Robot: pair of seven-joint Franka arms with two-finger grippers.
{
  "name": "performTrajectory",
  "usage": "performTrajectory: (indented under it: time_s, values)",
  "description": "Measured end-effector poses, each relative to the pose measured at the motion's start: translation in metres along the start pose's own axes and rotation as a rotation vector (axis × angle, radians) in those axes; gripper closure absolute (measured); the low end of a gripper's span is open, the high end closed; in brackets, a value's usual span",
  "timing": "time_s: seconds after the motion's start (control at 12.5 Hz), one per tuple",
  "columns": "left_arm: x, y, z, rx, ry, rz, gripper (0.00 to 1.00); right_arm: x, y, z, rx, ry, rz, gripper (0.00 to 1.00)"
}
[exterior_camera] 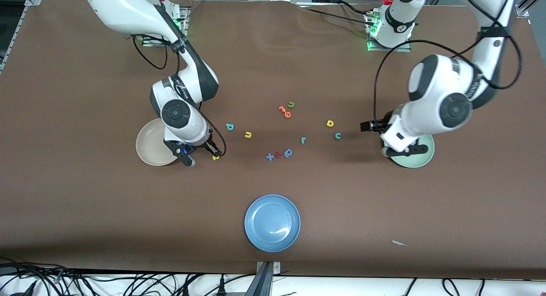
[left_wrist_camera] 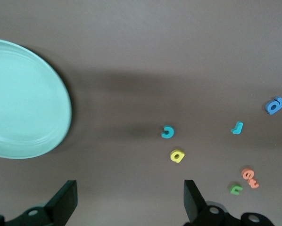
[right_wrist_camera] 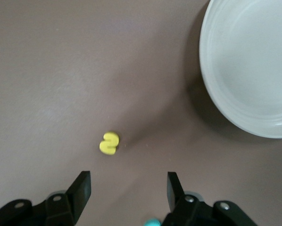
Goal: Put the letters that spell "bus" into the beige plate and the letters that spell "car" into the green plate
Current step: 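Reach the right gripper to yellow 2 while the left gripper reaches yellow a, then grasp the yellow 2 with the right gripper while the left grasps yellow a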
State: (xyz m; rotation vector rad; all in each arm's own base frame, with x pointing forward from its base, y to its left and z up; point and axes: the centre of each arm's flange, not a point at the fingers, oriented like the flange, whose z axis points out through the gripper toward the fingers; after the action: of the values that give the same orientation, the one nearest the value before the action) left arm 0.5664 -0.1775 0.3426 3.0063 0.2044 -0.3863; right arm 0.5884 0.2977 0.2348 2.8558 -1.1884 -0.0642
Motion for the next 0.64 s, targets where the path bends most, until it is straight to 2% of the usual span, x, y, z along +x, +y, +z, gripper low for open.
performTrajectory:
  time_s: [0.16, 0.4, 0.64]
  values:
    - [-0.024, 0.017, 0.041, -0.002, 0.027, -0.012, 0.0, 0.0, -0.002, 0.014, -0.004, 0.012, 0.017, 0.29]
    - [-0.049, 0.031, 0.099, -0.029, 0.111, -0.04, 0.0, 0.001, -0.006, 0.026, 0.013, 0.012, 0.031, 0.3]
    - [-0.057, 0.04, 0.134, -0.04, 0.133, -0.059, 0.03, 0.002, -0.011, 0.043, 0.013, 0.007, 0.065, 0.31]
